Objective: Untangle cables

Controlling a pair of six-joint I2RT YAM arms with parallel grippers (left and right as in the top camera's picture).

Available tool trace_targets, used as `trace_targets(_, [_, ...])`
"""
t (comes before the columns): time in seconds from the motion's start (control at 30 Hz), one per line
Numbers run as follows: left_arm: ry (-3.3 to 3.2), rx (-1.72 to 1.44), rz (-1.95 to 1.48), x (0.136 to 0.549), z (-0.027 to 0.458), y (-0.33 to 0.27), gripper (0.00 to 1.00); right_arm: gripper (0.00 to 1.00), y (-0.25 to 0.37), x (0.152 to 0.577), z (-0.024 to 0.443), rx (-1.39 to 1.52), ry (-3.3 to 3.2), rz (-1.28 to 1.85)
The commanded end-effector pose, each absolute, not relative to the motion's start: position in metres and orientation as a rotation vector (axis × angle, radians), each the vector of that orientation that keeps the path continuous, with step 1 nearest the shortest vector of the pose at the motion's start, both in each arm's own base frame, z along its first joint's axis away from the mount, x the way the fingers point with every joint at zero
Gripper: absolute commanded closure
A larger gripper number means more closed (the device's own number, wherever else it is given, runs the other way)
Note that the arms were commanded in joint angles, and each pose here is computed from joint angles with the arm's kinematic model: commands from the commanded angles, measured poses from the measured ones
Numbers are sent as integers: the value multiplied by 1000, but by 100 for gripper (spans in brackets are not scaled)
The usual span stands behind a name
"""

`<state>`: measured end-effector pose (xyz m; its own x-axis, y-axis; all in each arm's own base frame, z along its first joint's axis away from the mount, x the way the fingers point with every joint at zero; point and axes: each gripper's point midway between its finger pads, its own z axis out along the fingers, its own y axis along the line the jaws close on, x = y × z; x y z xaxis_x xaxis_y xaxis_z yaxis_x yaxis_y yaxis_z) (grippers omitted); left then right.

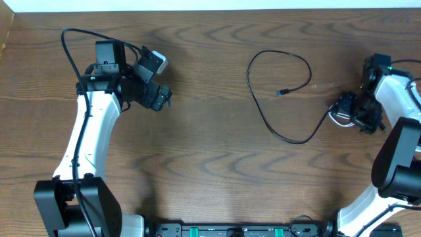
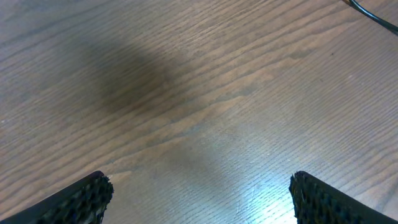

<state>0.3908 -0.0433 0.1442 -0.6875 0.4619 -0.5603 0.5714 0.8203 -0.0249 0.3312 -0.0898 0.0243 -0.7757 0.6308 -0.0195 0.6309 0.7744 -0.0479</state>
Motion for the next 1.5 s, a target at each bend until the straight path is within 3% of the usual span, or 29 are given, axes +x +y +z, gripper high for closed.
trace_targets(0.0, [2466,741,-300,390,140,-45,8,34,-78,331,11,1066,2950,10])
trace_targets(0.1, [2466,741,-299,390,140,-45,8,89,-76,340,6,1049,2911,55])
trace_targets(0.13, [2467,741,-299,390,140,-45,7,99,-75,343,6,1044,2899,68])
trace_targets(0.33, [2467,741,-300,390,140,-45,8,99,-56,365,8,964,2856,174])
trace_targets(0.73, [2466,741,-299,390,140,-45,8,99,56,396,28,495,2893,322])
trace_targets(0.97, [2467,741,-299,390,140,-45,7,99,101,422,94,263,2805,329])
trace_targets(1.17, [2465,742,-306,390,140,-46,7,99,128,441,187,138,2659,240])
trace_targets(1.47, [2416,760,-424,387,147,-61,8,99,95,474,299,191,2377,84])
